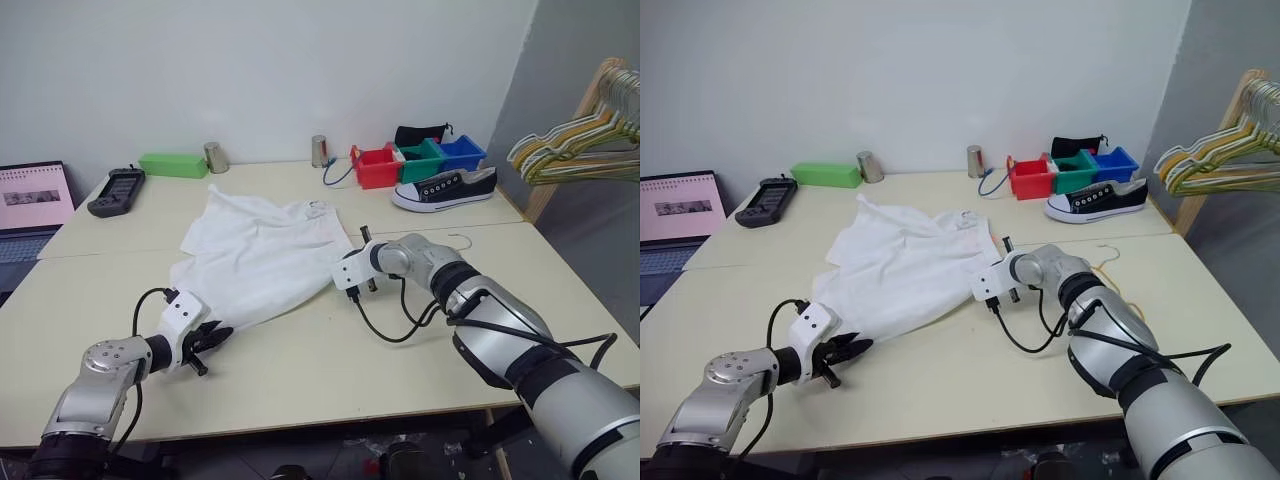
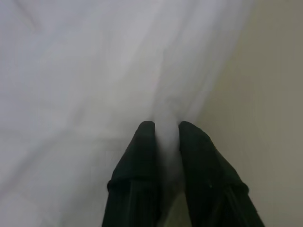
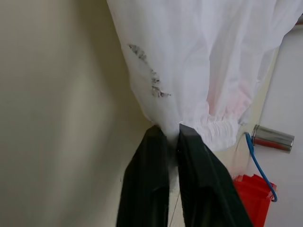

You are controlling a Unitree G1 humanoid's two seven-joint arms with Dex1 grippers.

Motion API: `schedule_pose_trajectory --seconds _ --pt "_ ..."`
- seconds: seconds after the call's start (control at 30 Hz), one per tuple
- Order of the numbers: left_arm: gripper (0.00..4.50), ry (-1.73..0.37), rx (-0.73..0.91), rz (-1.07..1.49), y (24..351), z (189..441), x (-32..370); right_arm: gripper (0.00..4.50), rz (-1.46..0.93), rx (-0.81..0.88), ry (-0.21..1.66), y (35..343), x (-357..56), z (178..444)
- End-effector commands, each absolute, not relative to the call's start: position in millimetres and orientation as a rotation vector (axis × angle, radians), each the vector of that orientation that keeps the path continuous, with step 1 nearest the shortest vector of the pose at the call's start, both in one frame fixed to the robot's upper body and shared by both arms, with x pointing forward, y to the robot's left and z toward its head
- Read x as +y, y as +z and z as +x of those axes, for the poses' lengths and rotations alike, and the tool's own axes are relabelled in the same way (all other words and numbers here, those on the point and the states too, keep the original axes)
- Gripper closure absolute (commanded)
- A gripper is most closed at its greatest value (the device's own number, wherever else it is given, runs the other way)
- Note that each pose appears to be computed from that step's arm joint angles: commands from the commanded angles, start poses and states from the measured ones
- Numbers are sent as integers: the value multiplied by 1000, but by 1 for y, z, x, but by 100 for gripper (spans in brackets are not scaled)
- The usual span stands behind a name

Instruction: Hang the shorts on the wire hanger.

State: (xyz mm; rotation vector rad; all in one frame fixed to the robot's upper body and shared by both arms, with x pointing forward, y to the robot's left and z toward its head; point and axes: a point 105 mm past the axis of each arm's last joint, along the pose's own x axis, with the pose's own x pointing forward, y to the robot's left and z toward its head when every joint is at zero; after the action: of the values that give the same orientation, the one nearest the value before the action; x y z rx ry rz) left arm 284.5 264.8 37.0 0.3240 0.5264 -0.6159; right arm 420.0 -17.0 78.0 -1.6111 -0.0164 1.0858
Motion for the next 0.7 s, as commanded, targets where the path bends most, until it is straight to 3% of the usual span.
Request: schedule_pose_trajectory --seconds 0.03,0.27,0.53,0.7 --pt "448 -625 494 355 46 291 264 450 -1603 -22 1083 88 -21 423" --pt "448 -700 510 413 44 285 251 450 -1485 95 1244 75 -46 408" --pt "448 -884 529 494 45 268 223 450 -1354 296 1464 63 -109 377" --pt "448 -1049 583 543 48 241 211 450 -1271 390 1605 60 -136 335"
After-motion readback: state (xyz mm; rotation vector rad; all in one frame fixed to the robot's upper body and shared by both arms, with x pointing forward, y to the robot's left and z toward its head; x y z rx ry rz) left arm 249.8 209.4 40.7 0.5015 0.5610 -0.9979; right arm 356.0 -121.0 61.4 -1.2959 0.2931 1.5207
